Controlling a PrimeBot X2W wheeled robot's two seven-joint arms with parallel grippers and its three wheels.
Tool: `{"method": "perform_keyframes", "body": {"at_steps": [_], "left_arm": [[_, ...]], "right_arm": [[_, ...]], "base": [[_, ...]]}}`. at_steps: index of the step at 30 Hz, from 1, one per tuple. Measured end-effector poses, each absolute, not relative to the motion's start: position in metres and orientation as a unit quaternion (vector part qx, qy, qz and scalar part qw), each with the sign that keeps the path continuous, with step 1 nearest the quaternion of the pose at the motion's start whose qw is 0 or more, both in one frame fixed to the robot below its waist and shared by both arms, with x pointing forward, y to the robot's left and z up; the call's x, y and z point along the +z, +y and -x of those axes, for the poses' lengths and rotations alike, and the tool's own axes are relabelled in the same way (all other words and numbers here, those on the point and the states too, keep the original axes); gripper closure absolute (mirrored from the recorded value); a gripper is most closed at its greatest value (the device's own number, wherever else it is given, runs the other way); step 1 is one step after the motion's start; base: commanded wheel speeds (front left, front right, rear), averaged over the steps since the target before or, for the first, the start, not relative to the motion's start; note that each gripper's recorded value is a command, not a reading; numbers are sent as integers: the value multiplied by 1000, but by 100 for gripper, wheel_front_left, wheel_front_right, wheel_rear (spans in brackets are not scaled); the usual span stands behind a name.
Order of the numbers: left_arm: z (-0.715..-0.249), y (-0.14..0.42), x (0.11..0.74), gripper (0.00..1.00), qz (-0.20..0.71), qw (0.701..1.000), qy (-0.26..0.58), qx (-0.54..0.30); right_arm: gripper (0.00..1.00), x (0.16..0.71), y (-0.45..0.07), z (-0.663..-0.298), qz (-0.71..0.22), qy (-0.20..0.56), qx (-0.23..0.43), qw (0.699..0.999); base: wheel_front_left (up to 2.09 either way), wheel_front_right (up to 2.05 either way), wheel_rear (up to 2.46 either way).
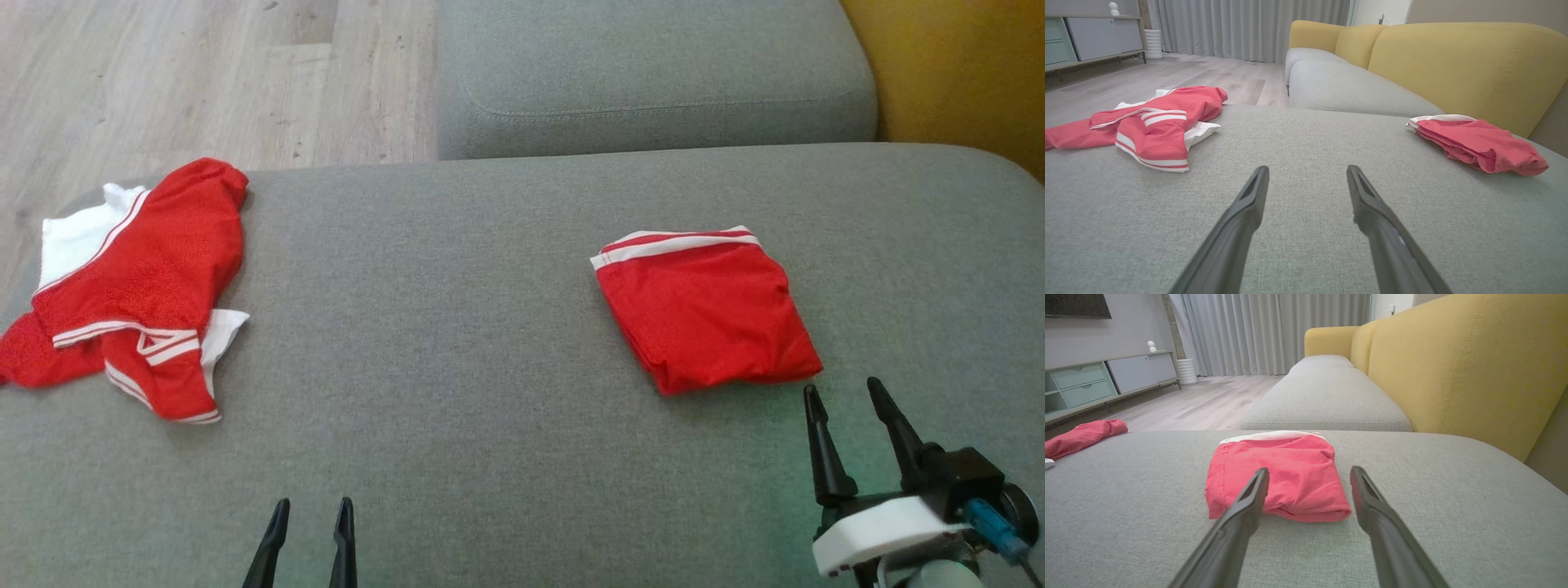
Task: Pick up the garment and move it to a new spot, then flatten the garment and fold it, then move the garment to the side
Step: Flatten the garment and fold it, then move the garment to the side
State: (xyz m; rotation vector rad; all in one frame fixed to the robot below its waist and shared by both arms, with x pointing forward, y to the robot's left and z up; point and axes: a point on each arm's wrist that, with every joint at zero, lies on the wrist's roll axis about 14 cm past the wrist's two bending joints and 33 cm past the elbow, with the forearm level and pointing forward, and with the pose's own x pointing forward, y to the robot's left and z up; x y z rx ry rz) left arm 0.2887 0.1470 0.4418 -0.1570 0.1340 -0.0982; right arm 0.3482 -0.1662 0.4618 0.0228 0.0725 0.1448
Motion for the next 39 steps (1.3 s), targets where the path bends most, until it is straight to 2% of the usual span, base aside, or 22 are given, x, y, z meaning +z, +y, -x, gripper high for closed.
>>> {"method": "perform_keyframes", "body": {"at_steps": [9, 15, 19, 23, 28, 35, 39], "left_arm": [[-288, 149, 441, 0, 79, 993, 69, -45], [-289, 147, 440, 0, 79, 993, 71, -47], [-289, 146, 438, 0, 80, 993, 76, -48], [-290, 142, 432, 0, 83, 991, 88, -52], [-306, 137, 431, 0, 85, 991, 89, -58], [-310, 147, 424, 0, 93, 990, 102, -33], [-306, 156, 419, 0, 92, 989, 112, -12]], "right_arm": [[0, 460, -158, -349, -16, 40, 84, 996], [0, 469, -156, -357, -61, 38, 81, 994], [0, 494, -169, -389, -95, 54, 74, 991], [0, 509, -186, -425, -106, 105, 67, 987], [0, 482, -182, -457, -105, 209, 76, 969], [0, 417, -169, -473, -97, 330, 75, 936], [0, 394, -163, -477, -93, 366, 73, 923]], "base": [[0, 0, 0], [0, 0, 0], [0, 0, 0], [0, 0, 0], [0, 0, 0], [0, 0, 0], [0, 0, 0]]}}
